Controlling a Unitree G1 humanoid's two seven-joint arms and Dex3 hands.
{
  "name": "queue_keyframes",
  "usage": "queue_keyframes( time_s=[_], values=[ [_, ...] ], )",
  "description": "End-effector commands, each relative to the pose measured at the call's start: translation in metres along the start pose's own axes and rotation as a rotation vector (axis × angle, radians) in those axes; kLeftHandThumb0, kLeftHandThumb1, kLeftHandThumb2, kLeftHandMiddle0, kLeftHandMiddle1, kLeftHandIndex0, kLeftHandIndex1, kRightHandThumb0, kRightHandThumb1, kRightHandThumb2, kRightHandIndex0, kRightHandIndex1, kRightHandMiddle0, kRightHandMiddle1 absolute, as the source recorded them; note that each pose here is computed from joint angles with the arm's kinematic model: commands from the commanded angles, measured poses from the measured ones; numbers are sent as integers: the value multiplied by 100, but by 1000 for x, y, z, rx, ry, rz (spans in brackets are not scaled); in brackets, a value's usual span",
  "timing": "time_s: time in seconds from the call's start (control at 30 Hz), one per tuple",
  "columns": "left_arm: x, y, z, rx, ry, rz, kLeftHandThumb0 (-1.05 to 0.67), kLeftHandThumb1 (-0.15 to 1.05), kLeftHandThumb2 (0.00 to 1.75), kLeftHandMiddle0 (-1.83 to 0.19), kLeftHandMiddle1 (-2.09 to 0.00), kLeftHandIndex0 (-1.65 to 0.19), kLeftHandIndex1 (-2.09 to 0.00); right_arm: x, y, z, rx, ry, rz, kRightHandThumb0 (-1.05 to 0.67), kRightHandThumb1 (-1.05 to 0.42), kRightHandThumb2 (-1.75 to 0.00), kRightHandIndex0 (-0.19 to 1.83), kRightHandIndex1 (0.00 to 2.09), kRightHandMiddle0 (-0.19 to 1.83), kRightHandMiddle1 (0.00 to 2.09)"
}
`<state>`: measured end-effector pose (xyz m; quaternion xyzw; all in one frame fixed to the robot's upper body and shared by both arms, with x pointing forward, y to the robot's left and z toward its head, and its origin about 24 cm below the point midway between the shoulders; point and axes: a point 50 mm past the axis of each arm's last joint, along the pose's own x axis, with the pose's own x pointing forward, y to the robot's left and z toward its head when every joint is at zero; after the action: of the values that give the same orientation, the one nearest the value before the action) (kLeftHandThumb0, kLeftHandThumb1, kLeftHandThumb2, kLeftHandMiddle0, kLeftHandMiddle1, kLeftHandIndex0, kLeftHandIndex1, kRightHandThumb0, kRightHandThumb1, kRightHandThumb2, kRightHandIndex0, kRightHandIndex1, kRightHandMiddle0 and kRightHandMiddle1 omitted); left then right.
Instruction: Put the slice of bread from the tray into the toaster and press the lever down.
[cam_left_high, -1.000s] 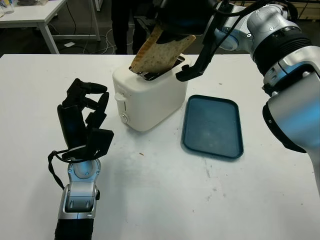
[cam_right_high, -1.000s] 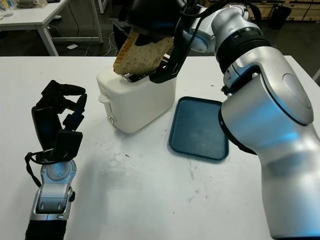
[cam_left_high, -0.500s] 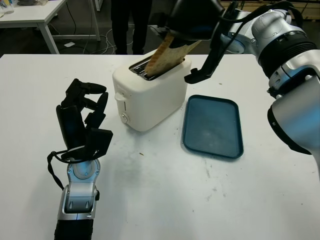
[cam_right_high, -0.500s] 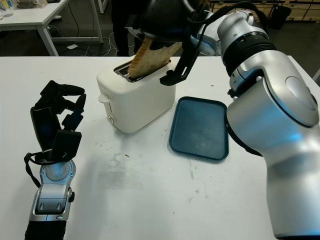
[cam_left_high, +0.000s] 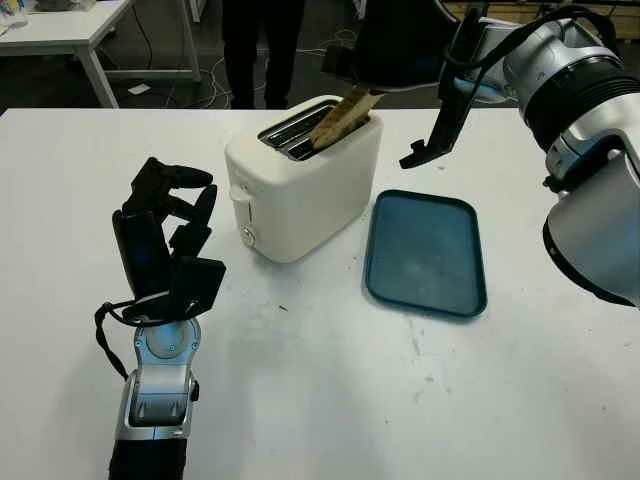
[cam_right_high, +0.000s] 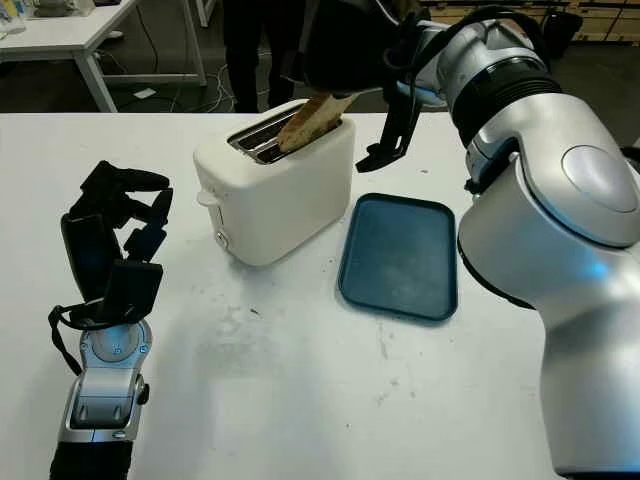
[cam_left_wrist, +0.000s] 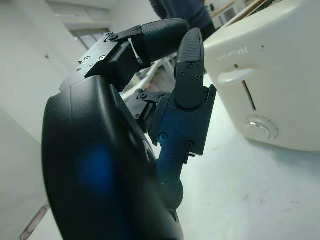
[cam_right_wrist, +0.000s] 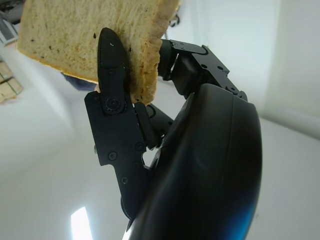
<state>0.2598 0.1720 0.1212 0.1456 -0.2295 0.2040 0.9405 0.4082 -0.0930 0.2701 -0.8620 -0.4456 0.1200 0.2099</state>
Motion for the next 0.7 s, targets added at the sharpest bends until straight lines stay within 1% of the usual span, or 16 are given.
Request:
queue_keyframes(
  time_s=[0.0, 0.03, 0.1, 0.2, 0.33, 0.37, 0.47, 0.53, 0.6, 0.67],
  values=[
    [-1, 1, 1, 8, -7, 7, -45, 92, 18, -70, -161, -62, -129, 3, -1, 3, -20, -2, -15, -57, -92, -49, 119, 175, 85, 175],
    [-1, 1, 2, 4, -8, 7, -45, 92, 17, -71, -161, -62, -129, 4, -1, 4, -17, -6, -17, -57, -92, -54, 120, 175, 86, 175],
    [-1, 1, 1, -4, -8, 8, -44, 92, 17, -71, -162, -63, -129, 6, -2, 7, 12, -8, -21, -56, -92, -54, 120, 175, 87, 175],
    [-1, 1, 1, -1, -7, 8, -45, 92, 17, -71, -162, -62, -129, 10, -5, 9, 65, 0, -34, -53, -92, -46, 120, 175, 87, 175],
    [-1, 1, 1, -8, -4, 8, -44, 92, 17, -71, -161, -62, -129, 17, -14, 10, 121, 8, -60, -52, -92, -47, 120, 175, 87, 175],
    [-1, 1, 1, -7, -3, 9, -44, 92, 17, -71, -161, -62, -129, 19, -15, 11, 138, 10, -66, -52, -92, -44, 120, 175, 88, 175],
    [-1, 1, 1, 7, -5, 8, -44, 92, 18, -71, -161, -62, -129, 28, -23, 13, 243, 27, -44, -51, -92, -43, 115, 175, 79, 175],
    [-2, 1, 1, 8, -6, 7, -44, 92, 18, -71, -161, -63, -128, 33, -28, 14, 300, 34, -63, -49, -92, -38, 114, 175, 78, 175],
    [-2, 1, 1, 3, -6, 9, -44, 92, 18, -72, -161, -63, -128, 37, -35, 16, 334, 36, -91, -48, -92, -33, 116, 175, 82, 175],
    [-2, 0, 2, 0, -2, 14, -44, 92, 17, -72, -162, -63, -128, 42, -40, 15, 356, 31, -90, -51, -92, -35, 116, 175, 85, 175]
  ],
)
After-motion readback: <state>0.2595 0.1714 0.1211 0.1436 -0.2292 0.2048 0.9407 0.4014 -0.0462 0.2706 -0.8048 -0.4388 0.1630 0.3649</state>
